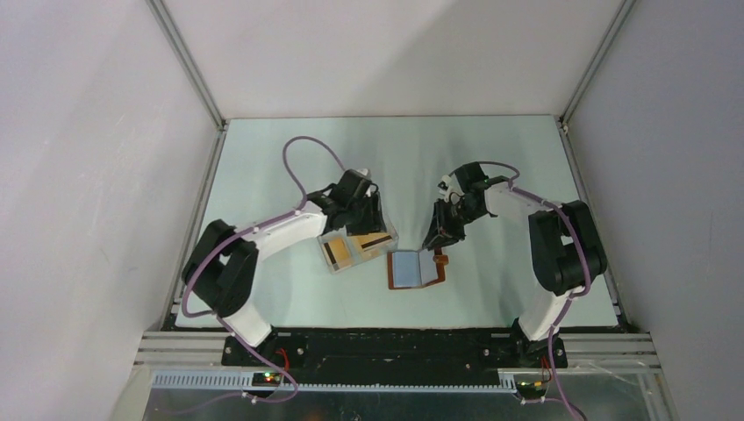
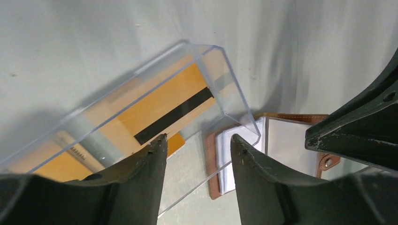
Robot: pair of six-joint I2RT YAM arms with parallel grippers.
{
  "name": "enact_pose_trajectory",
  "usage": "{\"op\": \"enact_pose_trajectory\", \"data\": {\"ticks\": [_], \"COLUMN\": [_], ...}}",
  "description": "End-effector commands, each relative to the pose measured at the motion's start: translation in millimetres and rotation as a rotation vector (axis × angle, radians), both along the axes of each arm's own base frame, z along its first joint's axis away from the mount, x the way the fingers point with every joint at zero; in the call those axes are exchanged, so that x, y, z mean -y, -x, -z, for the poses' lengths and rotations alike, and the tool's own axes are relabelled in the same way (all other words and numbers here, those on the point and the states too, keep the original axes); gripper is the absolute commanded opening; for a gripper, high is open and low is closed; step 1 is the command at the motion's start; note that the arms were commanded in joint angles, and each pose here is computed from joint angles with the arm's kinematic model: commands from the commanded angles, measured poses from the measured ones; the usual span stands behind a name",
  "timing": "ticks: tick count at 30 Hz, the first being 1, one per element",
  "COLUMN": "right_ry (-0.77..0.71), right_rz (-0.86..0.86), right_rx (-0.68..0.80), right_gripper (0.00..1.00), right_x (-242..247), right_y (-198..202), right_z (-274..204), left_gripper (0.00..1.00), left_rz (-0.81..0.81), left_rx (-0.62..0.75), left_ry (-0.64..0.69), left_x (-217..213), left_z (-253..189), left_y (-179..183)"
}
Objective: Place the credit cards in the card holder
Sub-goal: Pick up the credit card from the storage box.
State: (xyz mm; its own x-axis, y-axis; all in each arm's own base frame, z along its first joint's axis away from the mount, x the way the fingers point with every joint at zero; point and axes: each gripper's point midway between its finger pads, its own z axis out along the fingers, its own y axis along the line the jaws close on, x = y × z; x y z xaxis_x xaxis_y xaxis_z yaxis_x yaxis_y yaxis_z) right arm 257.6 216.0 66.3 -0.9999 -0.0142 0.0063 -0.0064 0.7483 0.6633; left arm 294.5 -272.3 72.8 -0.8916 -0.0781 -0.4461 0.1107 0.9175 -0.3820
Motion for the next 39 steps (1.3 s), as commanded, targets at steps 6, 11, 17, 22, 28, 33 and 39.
{"op": "enact_pose_trajectory", "data": {"ticks": [6, 11, 17, 22, 28, 33, 39], "right_ry": [-0.11, -0.123, -0.161, -0.196, -0.184, -0.141, -0.139], "right_rz": [0.003, 0.008, 0.027, 0.028, 0.035, 0.046, 0.085], "right_rx": [0.049, 0.068, 0.111, 0.13, 0.157, 0.139, 0.152], "right_gripper": [0.37, 0.47, 0.55, 0.57, 0.59, 0.63, 0.7], "right_x": [-20.7, -27.2, -40.3, -49.1, -55.1, -57.9, -61.0], "right_y": [-9.1, -10.8, -16.5, -17.6, -16.6, -12.8, -18.5], "right_z": [-23.5, -29.9, -45.6, -57.7, -68.3, -59.6, -55.3], "left_gripper": [0.57, 0.55, 0.51, 0.49, 0.47, 0.47, 0.48], "left_rz": [-0.285, -0.369, -0.381, -0.386, -0.388, -0.391, -0.389], "left_rx": [-0.094, -0.096, -0.109, -0.113, -0.097, -0.082, -0.091], "left_ry": [0.086, 0.063, 0.057, 0.056, 0.075, 0.099, 0.108], "left_x": [-37.8, -52.9, -50.5, -48.7, -45.7, -42.6, -39.3], "left_z": [3.2, 12.8, 22.1, 25.6, 21.2, 14.8, 18.4], "left_y": [6.6, 6.0, 2.2, -1.0, -5.5, -9.5, -10.1]}}
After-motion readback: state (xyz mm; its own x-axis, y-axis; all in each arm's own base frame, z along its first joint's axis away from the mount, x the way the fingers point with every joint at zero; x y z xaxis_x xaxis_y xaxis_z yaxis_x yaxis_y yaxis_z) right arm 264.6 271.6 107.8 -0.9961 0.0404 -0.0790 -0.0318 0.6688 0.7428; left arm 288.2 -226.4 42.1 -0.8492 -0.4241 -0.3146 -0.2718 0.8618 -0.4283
